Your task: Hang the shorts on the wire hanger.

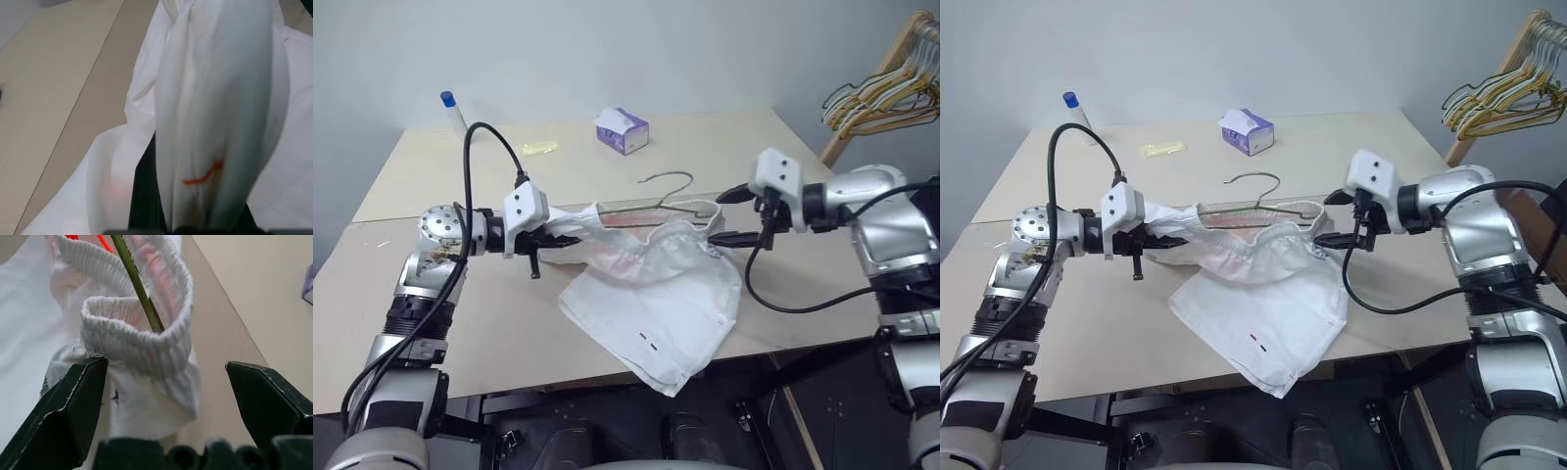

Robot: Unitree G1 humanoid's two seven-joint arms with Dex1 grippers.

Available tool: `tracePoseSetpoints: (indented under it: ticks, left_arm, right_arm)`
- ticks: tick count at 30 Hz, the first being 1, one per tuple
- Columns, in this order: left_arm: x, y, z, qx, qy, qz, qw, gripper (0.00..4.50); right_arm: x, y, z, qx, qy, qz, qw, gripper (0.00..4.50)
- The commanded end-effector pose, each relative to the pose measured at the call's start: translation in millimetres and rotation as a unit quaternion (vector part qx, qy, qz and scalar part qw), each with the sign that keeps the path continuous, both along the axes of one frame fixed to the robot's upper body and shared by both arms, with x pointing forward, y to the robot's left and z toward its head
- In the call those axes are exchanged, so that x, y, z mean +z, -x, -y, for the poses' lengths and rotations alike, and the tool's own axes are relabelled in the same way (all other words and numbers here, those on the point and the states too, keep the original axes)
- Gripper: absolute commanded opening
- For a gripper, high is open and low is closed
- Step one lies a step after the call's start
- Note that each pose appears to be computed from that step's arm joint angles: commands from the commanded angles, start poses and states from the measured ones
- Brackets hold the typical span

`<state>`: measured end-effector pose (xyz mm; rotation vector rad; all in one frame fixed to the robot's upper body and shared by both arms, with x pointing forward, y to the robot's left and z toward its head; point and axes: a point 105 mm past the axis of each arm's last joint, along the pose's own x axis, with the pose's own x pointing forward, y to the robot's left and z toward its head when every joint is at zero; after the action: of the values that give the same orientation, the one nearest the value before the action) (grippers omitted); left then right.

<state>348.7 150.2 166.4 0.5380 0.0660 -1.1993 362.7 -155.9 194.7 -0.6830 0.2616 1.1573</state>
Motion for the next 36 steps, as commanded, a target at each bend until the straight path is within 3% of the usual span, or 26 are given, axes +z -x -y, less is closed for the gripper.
tracePoseSetpoints:
  ticks: [1,4,17,26,36]
  left_arm:
    - [17,1,7,-0.018,0.012,0.032,0.999,0.0]
    - [18,1,9,-0.022,0.013,0.032,0.999,0.0]
    - [10,5,15,-0.044,0.008,0.018,0.999,0.0]
    - [8,3,21,-0.057,0.009,0.015,0.998,0.0]
    - [33,-8,4,-0.037,0.049,0.034,0.998,3.11]
  right_arm:
    - [6,-2,-6,0.02,0.022,0.015,0.999,4.47]
    - [0,-2,-10,0.028,0.032,0.004,0.999,4.47]
    - [8,1,-18,0.045,0.029,0.012,0.999,0.06]
    - [10,23,-16,0.06,-0.011,-0.023,0.998,0.02]
    - [-16,64,14,-0.019,-0.066,-0.104,0.992,0.0]
